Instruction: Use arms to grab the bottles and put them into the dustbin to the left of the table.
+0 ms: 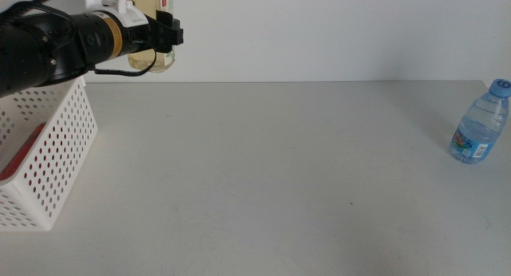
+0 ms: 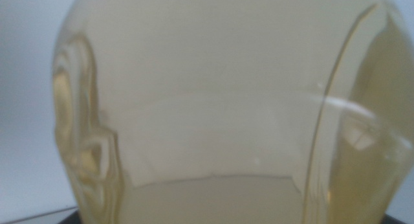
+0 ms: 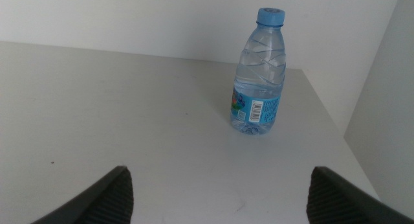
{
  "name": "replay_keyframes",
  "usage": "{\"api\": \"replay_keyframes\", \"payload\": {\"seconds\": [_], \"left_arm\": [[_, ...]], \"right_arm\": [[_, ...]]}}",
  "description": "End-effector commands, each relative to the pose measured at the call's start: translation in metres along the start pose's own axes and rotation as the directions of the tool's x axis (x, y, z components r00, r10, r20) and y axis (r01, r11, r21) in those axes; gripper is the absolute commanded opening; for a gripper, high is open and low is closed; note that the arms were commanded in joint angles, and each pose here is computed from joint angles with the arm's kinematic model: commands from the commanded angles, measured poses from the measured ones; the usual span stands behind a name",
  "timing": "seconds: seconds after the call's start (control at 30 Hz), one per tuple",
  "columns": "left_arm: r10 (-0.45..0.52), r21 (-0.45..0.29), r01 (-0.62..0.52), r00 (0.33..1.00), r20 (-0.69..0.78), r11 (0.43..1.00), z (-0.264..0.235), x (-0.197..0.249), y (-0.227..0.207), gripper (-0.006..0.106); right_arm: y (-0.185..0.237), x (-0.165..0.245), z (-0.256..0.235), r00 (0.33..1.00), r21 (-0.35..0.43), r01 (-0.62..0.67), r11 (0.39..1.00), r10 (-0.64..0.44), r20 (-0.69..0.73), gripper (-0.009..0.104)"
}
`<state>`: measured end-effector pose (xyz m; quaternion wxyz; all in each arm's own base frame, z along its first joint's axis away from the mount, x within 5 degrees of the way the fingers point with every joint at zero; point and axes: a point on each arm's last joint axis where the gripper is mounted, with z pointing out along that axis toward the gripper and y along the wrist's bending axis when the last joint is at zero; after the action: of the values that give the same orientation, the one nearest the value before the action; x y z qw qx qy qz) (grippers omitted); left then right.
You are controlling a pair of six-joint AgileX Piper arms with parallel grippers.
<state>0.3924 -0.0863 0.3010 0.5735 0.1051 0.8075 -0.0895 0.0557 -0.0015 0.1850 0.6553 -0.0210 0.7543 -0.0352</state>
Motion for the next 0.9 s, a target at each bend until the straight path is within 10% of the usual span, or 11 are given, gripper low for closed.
{"api": "replay_keyframes", "payload": {"seconds": [0.0, 0.47, 0.7, 0.87], "left_arm": [[-0.031, 0.053, 0.023, 0.988, 0.152, 0.998, -0.046, -0.049, -0.009, -0.002], [-0.113, 0.16, 0.085, 0.979, 0.172, 0.983, -0.089, -0.071, -0.02, -0.002], [-0.159, 0.358, 0.114, 0.983, 0.098, 0.927, -0.093, -0.066, -0.038, -0.002], [-0.271, 0.272, 0.219, 0.947, 0.172, 0.937, -0.094, -0.057, -0.033, -0.002]], "right_arm": [[-0.001, -0.011, -0.003, 0.995, 0.017, 0.016, 1.0, -0.018, 0.103, 0.094], [-0.001, -0.011, -0.003, 0.995, 0.017, 0.016, 1.0, -0.018, 0.103, 0.094], [-0.001, -0.011, -0.003, 0.995, 0.017, 0.016, 1.0, -0.018, 0.103, 0.094], [-0.001, -0.011, -0.003, 0.995, 0.017, 0.016, 1.0, -0.018, 0.103, 0.094]]}}
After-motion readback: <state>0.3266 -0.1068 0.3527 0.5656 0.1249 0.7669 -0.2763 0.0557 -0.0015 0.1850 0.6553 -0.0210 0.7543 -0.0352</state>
